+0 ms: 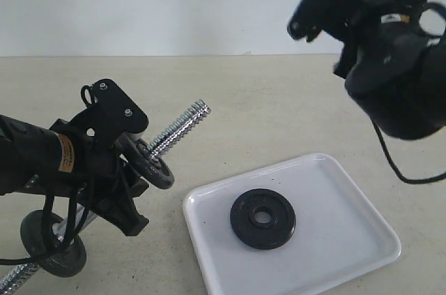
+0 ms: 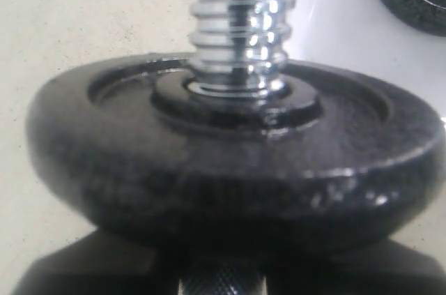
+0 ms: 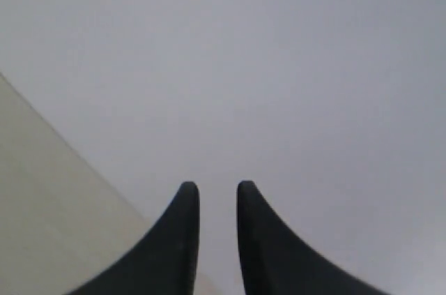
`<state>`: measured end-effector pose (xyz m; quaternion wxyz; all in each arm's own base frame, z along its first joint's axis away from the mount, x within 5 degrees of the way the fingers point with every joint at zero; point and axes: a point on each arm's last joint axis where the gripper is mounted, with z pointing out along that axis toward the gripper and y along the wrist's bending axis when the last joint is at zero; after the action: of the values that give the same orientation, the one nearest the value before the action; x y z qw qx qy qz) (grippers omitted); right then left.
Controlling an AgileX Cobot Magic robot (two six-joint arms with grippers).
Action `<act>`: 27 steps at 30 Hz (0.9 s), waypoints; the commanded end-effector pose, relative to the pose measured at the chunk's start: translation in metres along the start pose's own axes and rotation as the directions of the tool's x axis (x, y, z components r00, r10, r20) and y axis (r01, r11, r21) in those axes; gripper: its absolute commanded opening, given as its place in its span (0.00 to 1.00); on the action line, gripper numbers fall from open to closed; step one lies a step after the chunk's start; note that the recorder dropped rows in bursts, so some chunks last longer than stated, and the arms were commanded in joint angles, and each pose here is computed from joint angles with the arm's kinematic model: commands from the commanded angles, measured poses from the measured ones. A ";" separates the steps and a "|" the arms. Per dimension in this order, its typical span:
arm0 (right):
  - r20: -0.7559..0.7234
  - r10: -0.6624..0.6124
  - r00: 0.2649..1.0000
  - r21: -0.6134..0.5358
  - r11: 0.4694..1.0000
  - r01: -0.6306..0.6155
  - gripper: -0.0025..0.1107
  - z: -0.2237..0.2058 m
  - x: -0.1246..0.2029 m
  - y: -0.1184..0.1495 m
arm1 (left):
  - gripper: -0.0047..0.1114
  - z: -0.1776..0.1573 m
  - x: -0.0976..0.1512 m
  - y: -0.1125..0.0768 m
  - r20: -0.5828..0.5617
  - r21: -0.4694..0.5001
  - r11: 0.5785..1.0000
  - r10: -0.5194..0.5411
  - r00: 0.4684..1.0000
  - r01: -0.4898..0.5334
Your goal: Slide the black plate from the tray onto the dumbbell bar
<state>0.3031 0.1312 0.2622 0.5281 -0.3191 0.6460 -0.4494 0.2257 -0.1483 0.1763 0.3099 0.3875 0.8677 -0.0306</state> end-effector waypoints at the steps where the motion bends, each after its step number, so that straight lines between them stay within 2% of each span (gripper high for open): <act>1: -0.106 0.540 0.835 -0.390 0.750 -0.534 0.16 -0.015 -0.038 -0.014 | 0.08 -0.016 -0.023 0.002 0.194 0.001 0.997 -0.070 0.978 0.071; 3: -0.206 0.689 0.695 -0.512 0.530 -0.676 0.16 -0.024 -0.055 -0.020 | 0.08 -0.016 -0.023 0.002 0.194 0.001 0.997 -0.070 0.978 0.071; 4: -0.215 0.722 0.658 -0.546 0.470 -0.694 0.16 -0.026 -0.061 -0.021 | 0.08 -0.016 -0.023 0.002 0.194 0.001 0.997 -0.070 0.978 0.071; 6: -0.320 0.808 0.496 -0.601 0.231 -0.765 0.16 -0.036 -0.071 -0.020 | 0.08 -0.016 -0.023 0.002 0.194 0.002 0.997 -0.075 0.978 0.076; 8: -0.444 0.821 0.358 -0.622 0.005 -0.783 0.16 -0.043 -0.080 -0.018 | 0.08 -0.016 -0.023 0.002 0.194 0.002 0.997 -0.075 0.978 0.076; 9: -0.488 0.810 0.324 -0.633 -0.073 -0.771 0.16 -0.046 -0.083 -0.016 | 0.08 -0.016 -0.023 0.002 0.194 0.002 0.997 -0.075 0.978 0.076; 12: -0.609 0.742 0.279 -0.653 -0.269 -0.708 0.16 -0.057 -0.094 -0.007 | 0.08 -0.016 -0.023 0.002 0.194 0.002 0.997 -0.075 0.978 0.076; 15: -0.722 0.635 0.273 -0.620 -0.420 -0.663 0.16 -0.067 -0.096 0.010 | 0.08 -0.016 -0.023 0.002 0.196 0.002 0.997 -0.075 0.978 0.076; 18: -0.825 0.484 0.291 -0.542 -0.534 -0.649 0.16 -0.078 -0.089 0.036 | 0.08 -0.016 -0.023 0.002 0.198 0.003 0.997 -0.079 0.977 0.080; 20: -0.852 0.412 0.322 -0.514 -0.549 -0.659 0.16 -0.083 -0.079 0.056 | 0.08 -0.016 -0.023 0.002 0.198 0.003 0.997 -0.082 0.977 0.083; 21: -0.850 0.401 0.342 -0.520 -0.533 -0.668 0.16 -0.084 -0.074 0.064 | 0.08 -0.016 -0.023 0.002 0.198 0.003 0.997 -0.082 0.977 0.083; 22: -0.826 0.421 0.374 -0.554 -0.487 -0.675 0.15 -0.083 -0.069 0.071 | 0.08 -0.016 -0.023 0.002 0.198 0.004 0.996 -0.084 0.977 0.085; 23: -0.792 0.451 0.412 -0.595 -0.421 -0.684 0.12 -0.081 -0.064 0.075 | 0.08 -0.016 -0.023 0.002 0.198 0.004 0.996 -0.086 0.976 0.087; 25: -0.687 0.494 0.533 -0.698 -0.247 -0.672 0.02 -0.077 -0.053 0.081 | 0.08 -0.016 -0.023 0.002 0.198 0.005 0.996 -0.089 0.976 0.089; 27: -0.576 0.513 0.636 -0.768 -0.075 -0.636 0.02 -0.070 -0.046 0.081 | 0.08 -0.016 -0.023 0.002 0.198 0.005 0.996 -0.089 0.976 0.089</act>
<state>0.2467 0.2313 0.2135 0.2753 -0.1586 0.8668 0.3844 0.2257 -0.1482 0.1763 0.3100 0.3822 0.8700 -0.0320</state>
